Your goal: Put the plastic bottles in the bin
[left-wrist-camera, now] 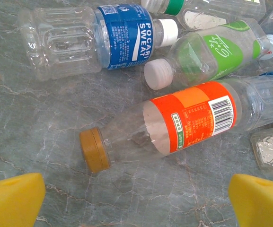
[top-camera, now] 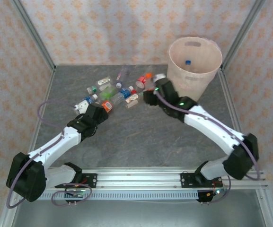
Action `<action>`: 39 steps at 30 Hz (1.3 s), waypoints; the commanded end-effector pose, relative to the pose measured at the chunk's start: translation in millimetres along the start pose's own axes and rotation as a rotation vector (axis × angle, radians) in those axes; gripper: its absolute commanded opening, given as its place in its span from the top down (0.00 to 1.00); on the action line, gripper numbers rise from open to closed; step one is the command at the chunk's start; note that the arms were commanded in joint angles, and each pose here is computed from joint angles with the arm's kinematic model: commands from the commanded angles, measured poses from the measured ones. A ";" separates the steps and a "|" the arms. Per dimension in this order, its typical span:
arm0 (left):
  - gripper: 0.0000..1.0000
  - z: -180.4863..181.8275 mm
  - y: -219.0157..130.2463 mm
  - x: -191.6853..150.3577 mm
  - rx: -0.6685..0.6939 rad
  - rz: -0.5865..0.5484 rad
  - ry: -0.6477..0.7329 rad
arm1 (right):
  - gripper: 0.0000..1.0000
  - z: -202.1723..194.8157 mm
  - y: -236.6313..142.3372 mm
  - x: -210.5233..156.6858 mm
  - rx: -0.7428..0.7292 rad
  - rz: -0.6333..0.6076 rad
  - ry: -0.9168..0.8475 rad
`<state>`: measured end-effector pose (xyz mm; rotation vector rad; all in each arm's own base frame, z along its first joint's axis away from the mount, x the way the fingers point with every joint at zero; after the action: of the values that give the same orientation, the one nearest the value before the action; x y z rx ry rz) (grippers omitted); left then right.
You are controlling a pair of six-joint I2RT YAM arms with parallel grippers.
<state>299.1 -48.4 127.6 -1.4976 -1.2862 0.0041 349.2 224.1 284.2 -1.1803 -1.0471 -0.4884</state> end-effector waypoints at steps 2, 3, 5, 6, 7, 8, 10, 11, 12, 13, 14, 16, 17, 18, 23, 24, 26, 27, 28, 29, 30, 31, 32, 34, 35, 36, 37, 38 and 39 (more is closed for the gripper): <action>0.00 -7.8 -8.0 13.0 -0.033 -0.032 -0.034 | 0.52 -48.1 -27.3 59.5 -0.097 -0.166 -0.022; 0.00 -7.8 -8.1 12.7 -0.034 -0.031 -0.034 | 0.52 -58.7 -31.8 68.8 -0.128 -0.181 -0.027; 0.00 -7.7 -8.6 12.2 -0.038 -0.028 -0.038 | 0.52 -81.4 -37.7 83.6 -0.183 -0.198 -0.030; 0.00 -7.4 -8.9 12.4 -0.041 -0.029 -0.041 | 0.52 -93.8 -40.6 91.4 -0.208 -0.206 -0.023; 0.00 -7.1 -9.3 12.4 -0.042 -0.030 -0.042 | 0.51 -105.0 -41.1 96.7 -0.215 -0.205 -0.019; 0.00 -6.5 -9.9 12.8 -0.042 -0.032 -0.043 | 0.52 -116.4 -40.5 100.5 -0.222 -0.198 -0.008; 0.00 -6.0 -11.0 13.5 -0.044 -0.036 -0.045 | 0.52 -140.9 -36.2 104.0 -0.245 -0.172 0.014; 0.00 -5.4 -11.3 14.0 -0.043 -0.039 -0.044 | 0.52 -150.5 -34.6 104.5 -0.254 -0.156 0.022; 0.00 -4.4 -11.7 14.8 -0.041 -0.041 -0.045 | 0.52 -161.5 -30.0 102.5 -0.265 -0.127 0.031; 0.00 -4.1 -12.4 14.9 -0.041 -0.042 -0.043 | 0.52 -172.6 -24.9 99.8 -0.280 -0.095 0.038; 0.00 -3.7 -13.2 15.3 -0.041 -0.043 -0.041 | 0.52 -183.8 -22.2 98.5 -0.302 -0.069 0.046; 0.00 -2.0 -14.4 15.9 -0.040 -0.047 -0.042 | 0.51 -204.8 -16.4 90.0 -0.364 0.001 0.055; 0.00 -1.3 -15.1 16.4 -0.040 -0.050 -0.043 | 0.51 -216.1 -15.0 87.3 -0.407 0.025 0.058; 0.00 -0.1 -15.8 16.6 -0.041 -0.053 -0.045 | 0.51 -228.1 -13.3 83.0 -0.458 0.056 0.055; 0.00 2.4 -18.0 18.6 -0.045 -0.066 -0.052 | 0.49 -274.9 -2.6 77.5 -0.604 0.152 0.057; 0.00 2.5 -18.4 18.7 -0.046 -0.066 -0.052 | 0.48 -281.5 -0.2 74.9 -0.634 0.179 0.049; 0.00 2.6 -19.2 18.7 -0.049 -0.065 -0.050 | 0.42 -300.4 -1.5 71.1 -0.755 0.229 0.044; 0.00 3.7 -19.3 18.5 -0.047 -0.066 -0.047 | 0.39 -308.0 -5.4 70.9 -0.812 0.244 0.045; 0.00 3.3 -20.2 19.2 -0.051 -0.067 -0.043 | 0.35 -315.0 -9.1 70.0 -0.868 0.264 0.044; 0.00 3.9 -20.7 19.3 -0.050 -0.068 -0.038 | 0.31 -320.4 -14.0 69.9 -0.918 0.273 0.049; 0.00 4.8 -21.4 20.4 -0.048 -0.072 -0.035 | 0.28 -322.8 -16.9 70.8 -0.943 0.276 0.053; 0.00 4.8 -22.6 21.5 -0.048 -0.076 -0.031 | 0.24 -324.5 -21.0 72.6 -0.962 0.274 0.057; 0.00 5.9 -23.0 22.1 -0.045 -0.079 -0.029 | 0.18 -324.2 -23.2 74.4 -0.965 0.267 0.066; 0.00 6.5 -24.4 25.1 -0.045 -0.090 -0.027 | 0.15 -318.9 -26.8 78.9 -0.930 0.247 0.079; 0.00 7.5 -24.2 25.0 -0.042 -0.090 -0.024 | 0.14 -315.4 -29.0 81.6 -0.913 0.232 0.089; 0.00 7.4 -24.2 25.4 -0.043 -0.091 -0.022 | 0.14 -313.0 -31.5 83.9 -0.905 0.219 0.095; 0.00 8.2 -23.5 25.5 -0.039 -0.090 -0.019 | 0.13 -310.1 -35.7 86.7 -0.896 0.205 0.101; 0.00 8.9 -22.3 25.4 -0.035 -0.088 -0.016 | 0.13 -307.6 -39.9 89.4 -0.891 0.190 0.107; 0.00 8.6 -21.3 25.0 -0.036 -0.082 -0.011 | 0.13 -304.8 -42.7 91.0 -0.882 0.179 0.112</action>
<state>294.0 -40.7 158.7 -1.5373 -1.3767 -0.0571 505.9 -50.9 348.3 -1.9879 -0.6033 -0.8321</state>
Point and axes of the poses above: each hand's point on the last joint's axis, 136 mm out from that joint toward the fingers, its own y axis out along the fingers, its own z axis along the line the jaws close on, x = y × z, the point moved 1 cm from there along -y, back along the fingers, and after that the axes turned 11 degrees about -y, right-handed, at the moved point
